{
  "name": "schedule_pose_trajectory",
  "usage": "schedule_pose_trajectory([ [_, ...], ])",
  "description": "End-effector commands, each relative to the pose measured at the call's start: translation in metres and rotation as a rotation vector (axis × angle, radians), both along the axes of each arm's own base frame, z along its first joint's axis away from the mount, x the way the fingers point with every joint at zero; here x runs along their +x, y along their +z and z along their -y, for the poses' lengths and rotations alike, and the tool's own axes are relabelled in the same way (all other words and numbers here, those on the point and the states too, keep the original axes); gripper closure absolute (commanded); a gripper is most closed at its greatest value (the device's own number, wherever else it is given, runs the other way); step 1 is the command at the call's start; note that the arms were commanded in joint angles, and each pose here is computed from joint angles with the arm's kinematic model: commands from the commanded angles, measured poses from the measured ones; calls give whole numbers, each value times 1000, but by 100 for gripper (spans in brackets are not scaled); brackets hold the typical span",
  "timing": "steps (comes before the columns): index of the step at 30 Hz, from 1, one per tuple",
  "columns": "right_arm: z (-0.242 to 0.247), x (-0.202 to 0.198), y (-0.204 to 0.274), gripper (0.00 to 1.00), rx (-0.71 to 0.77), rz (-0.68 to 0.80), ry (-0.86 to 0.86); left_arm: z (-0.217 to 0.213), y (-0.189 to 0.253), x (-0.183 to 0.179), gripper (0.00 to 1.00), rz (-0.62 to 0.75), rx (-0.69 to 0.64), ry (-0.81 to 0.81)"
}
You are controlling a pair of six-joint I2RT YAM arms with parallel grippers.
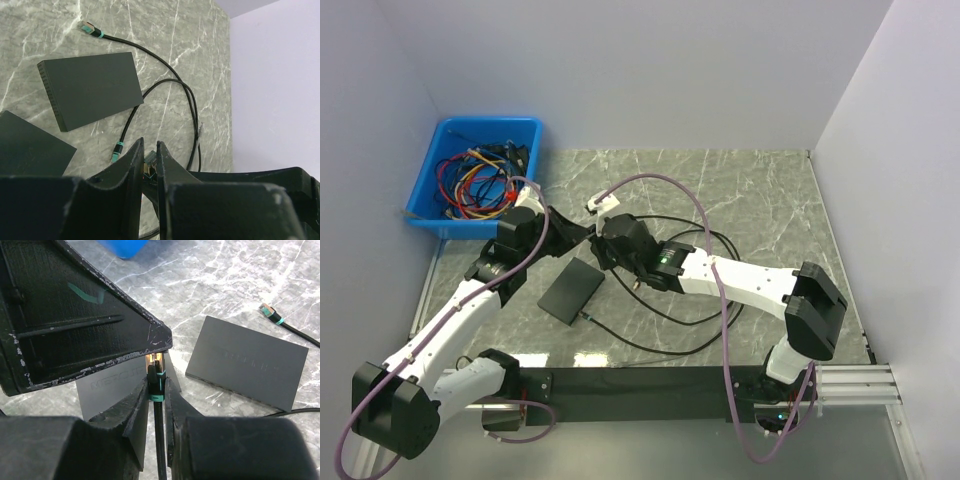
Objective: Insert the plug into the switch port
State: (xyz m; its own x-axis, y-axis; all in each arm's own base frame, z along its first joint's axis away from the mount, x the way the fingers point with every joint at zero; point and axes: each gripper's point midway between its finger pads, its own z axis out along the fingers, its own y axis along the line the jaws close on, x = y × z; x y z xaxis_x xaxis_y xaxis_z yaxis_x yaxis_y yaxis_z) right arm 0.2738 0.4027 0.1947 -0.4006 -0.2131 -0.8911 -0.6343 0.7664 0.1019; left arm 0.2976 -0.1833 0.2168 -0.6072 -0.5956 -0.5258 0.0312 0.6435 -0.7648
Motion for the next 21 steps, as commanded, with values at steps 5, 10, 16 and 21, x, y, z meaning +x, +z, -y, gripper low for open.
schedule_pose_trajectory([
  [5, 9, 6, 18, 100, 49, 40, -60, 10, 15, -3, 98, 98, 3, -88],
  [10, 21, -4, 7, 100, 73, 9, -77, -2, 13, 1, 77, 134, 105, -71],
  [16, 26, -17, -19, 100, 75, -66, -66, -23, 9, 11, 20, 169, 193, 13],
  [21, 28, -25, -41, 100, 97, -124, -63, -49, 18, 21, 8, 258, 239, 133],
])
